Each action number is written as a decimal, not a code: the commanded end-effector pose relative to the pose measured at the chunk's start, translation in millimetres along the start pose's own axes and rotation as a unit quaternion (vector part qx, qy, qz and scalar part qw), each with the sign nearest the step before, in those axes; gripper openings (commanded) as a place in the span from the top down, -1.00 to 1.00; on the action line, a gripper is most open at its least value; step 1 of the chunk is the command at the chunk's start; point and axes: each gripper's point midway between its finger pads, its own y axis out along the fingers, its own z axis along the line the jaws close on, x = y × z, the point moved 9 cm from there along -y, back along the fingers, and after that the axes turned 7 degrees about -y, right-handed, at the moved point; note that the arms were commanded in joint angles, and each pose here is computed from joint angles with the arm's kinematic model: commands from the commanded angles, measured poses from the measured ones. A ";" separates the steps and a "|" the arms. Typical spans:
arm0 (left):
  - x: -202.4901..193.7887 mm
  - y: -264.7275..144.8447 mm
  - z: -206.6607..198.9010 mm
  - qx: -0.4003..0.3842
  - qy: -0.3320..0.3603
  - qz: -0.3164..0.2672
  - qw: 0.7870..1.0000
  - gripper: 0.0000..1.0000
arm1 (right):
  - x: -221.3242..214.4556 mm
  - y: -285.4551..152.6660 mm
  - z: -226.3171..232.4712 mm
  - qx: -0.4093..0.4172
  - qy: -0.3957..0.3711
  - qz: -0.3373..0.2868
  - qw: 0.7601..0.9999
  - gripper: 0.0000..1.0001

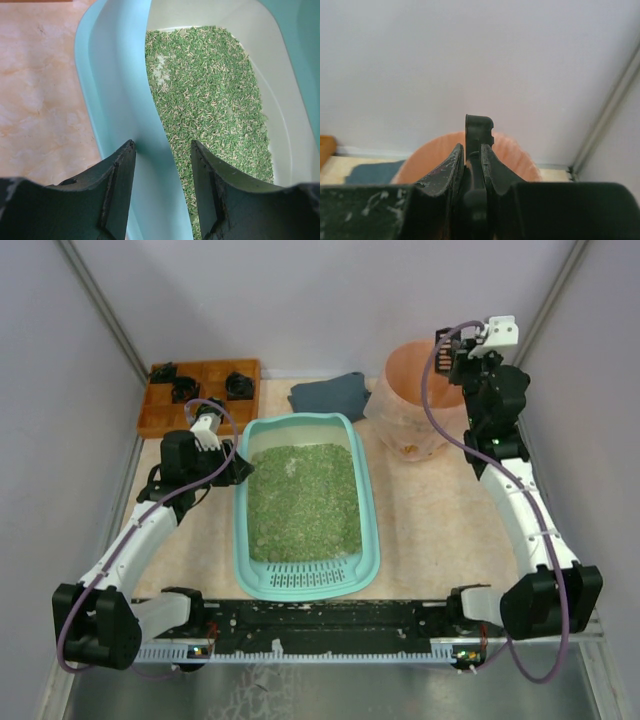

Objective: Clean the litter box

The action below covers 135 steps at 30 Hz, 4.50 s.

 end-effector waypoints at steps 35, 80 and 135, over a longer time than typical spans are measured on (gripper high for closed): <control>1.8 6.4 1.0 -0.015 -0.007 0.017 1.000 -0.02 | -49.6 -55.4 241.8 0.272 0.302 0.245 0.880 1.00; -4.9 15.0 1.5 -0.033 -0.022 0.051 0.998 0.13 | -131.0 -109.0 347.8 0.333 0.379 0.361 0.784 1.00; 5.1 -4.5 -7.3 -0.046 0.005 -0.009 0.999 0.02 | -107.4 -142.1 189.6 0.224 0.633 0.242 0.700 1.00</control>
